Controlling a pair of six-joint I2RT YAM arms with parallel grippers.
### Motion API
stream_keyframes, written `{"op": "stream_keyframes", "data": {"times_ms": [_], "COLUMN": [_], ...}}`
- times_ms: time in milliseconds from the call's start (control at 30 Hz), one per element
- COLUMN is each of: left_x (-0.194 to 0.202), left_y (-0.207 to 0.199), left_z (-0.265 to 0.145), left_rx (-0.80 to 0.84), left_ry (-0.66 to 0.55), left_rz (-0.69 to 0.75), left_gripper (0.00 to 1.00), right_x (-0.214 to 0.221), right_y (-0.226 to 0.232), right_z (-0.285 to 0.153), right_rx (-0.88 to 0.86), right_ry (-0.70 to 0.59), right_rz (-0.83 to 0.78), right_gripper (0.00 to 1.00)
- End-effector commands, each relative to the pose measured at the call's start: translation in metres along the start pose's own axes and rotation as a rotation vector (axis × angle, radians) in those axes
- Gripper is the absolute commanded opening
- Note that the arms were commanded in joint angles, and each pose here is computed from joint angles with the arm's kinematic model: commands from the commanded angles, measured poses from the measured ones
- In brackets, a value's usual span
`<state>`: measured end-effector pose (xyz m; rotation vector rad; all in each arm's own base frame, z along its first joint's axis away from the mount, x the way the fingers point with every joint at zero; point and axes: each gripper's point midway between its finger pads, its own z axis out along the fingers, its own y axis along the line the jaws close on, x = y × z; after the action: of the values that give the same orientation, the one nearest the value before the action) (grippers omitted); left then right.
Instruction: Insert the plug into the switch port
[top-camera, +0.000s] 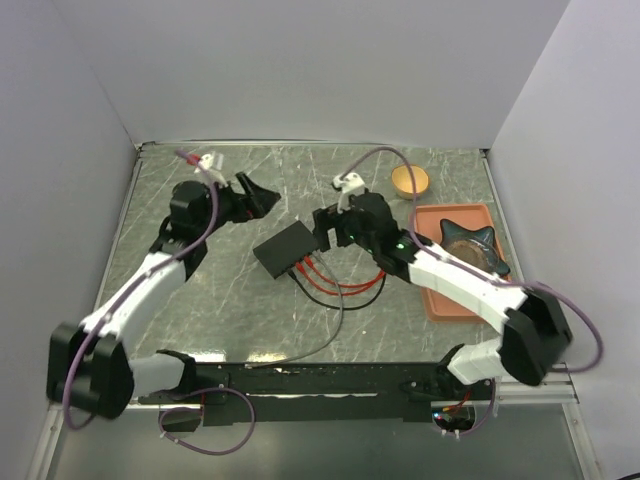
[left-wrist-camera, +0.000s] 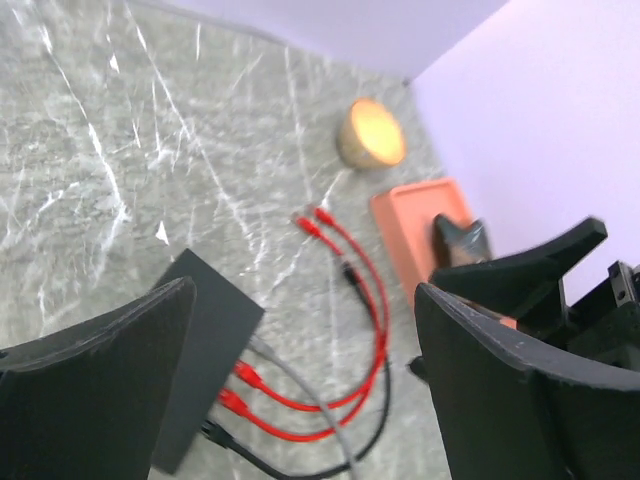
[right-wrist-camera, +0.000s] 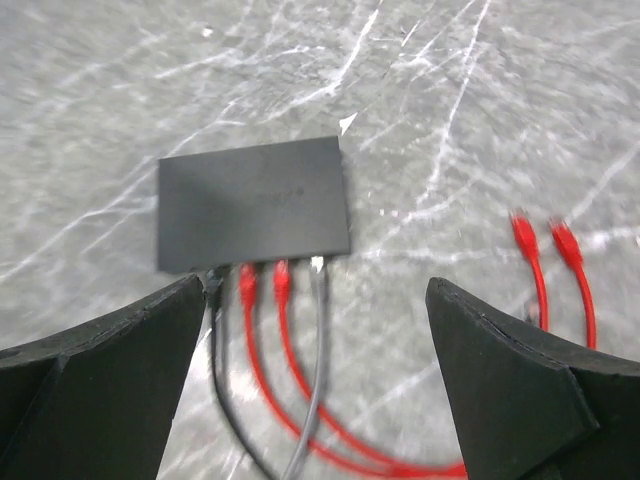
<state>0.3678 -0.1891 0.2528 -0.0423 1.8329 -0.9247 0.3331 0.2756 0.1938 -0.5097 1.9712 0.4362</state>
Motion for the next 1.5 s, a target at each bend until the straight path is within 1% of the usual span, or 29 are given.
{"op": "stream_keyframes", "data": {"times_ms": [0, 33, 67, 100, 167, 200, 233, 267, 367, 467, 667, 800, 900, 933, 1000, 1100, 1267, 1400, 1467], "left_x": [-0.016, -0.014, -0.007, -0.01, 0.004, 0.001, 0.002, 0.007, 0.007, 0.002, 0.009, 0.02, 0.025, 0.026, 0.033, 0.033, 0.026, 0.015, 0.014], "left_y": [-0.015, -0.015, -0.009, -0.013, 0.001, 0.0, 0.002, 0.013, 0.017, 0.009, 0.011, 0.017, 0.016, 0.011, 0.014, 0.017, 0.021, 0.026, 0.031], "left_z": [-0.035, -0.042, -0.048, -0.059, -0.069, -0.078, -0.083, -0.086, -0.098, -0.104, -0.098, -0.085, -0.077, -0.075, -0.069, -0.066, -0.071, -0.081, -0.084], "left_rx": [-0.016, -0.025, -0.047, -0.043, -0.096, -0.094, -0.104, -0.15, -0.166, -0.127, -0.115, -0.13, -0.112, -0.077, -0.079, -0.089, -0.13, -0.175, -0.193], "left_ry": [-0.114, -0.12, -0.121, -0.15, -0.158, -0.191, -0.199, -0.21, -0.255, -0.289, -0.261, -0.195, -0.156, -0.143, -0.114, -0.108, -0.13, -0.186, -0.206], "left_rz": [-0.117, -0.132, -0.153, -0.184, -0.207, -0.199, -0.199, -0.207, -0.227, -0.211, -0.191, -0.184, -0.161, -0.15, -0.154, -0.145, -0.105, -0.073, -0.052], "left_gripper": [0.96, 0.96, 0.96, 0.96, 0.96, 0.96, 0.96, 0.96, 0.96, 0.96, 0.96, 0.96, 0.96, 0.96, 0.96, 0.96, 0.96, 0.96, 0.96], "right_x": [-0.016, -0.017, -0.008, -0.018, -0.014, -0.012, -0.008, -0.002, 0.008, 0.014, 0.021, 0.025, 0.024, 0.023, 0.019, 0.013, 0.006, 0.001, 0.0], "right_y": [0.001, 0.002, 0.001, 0.003, -0.001, -0.002, -0.004, -0.007, -0.011, -0.014, -0.012, -0.01, -0.01, -0.008, -0.009, -0.014, -0.034, -0.04, -0.038], "right_z": [-0.051, -0.059, -0.065, -0.082, -0.099, -0.104, -0.107, -0.112, -0.118, -0.122, -0.122, -0.118, -0.117, -0.117, -0.116, -0.115, -0.112, -0.109, -0.104], "right_rx": [-0.019, -0.029, -0.035, -0.057, -0.051, -0.047, -0.04, -0.029, -0.015, -0.002, -0.011, -0.018, -0.018, -0.028, -0.022, 0.006, 0.129, 0.145, 0.127], "right_ry": [-0.1, -0.117, -0.11, -0.157, -0.172, -0.173, -0.168, -0.161, -0.157, -0.145, -0.128, -0.114, -0.111, -0.11, -0.121, -0.122, -0.15, -0.191, -0.211], "right_rz": [0.097, 0.108, 0.121, 0.13, 0.144, 0.151, 0.154, 0.16, 0.174, 0.181, 0.202, 0.216, 0.215, 0.198, 0.19, 0.179, 0.187, 0.106, 0.051], "right_gripper": [0.99, 0.99, 0.99, 0.99, 0.99, 0.99, 0.99, 0.99, 0.99, 0.99, 0.99, 0.99, 0.99, 0.99, 0.99, 0.99, 0.99, 0.99, 0.99]}}
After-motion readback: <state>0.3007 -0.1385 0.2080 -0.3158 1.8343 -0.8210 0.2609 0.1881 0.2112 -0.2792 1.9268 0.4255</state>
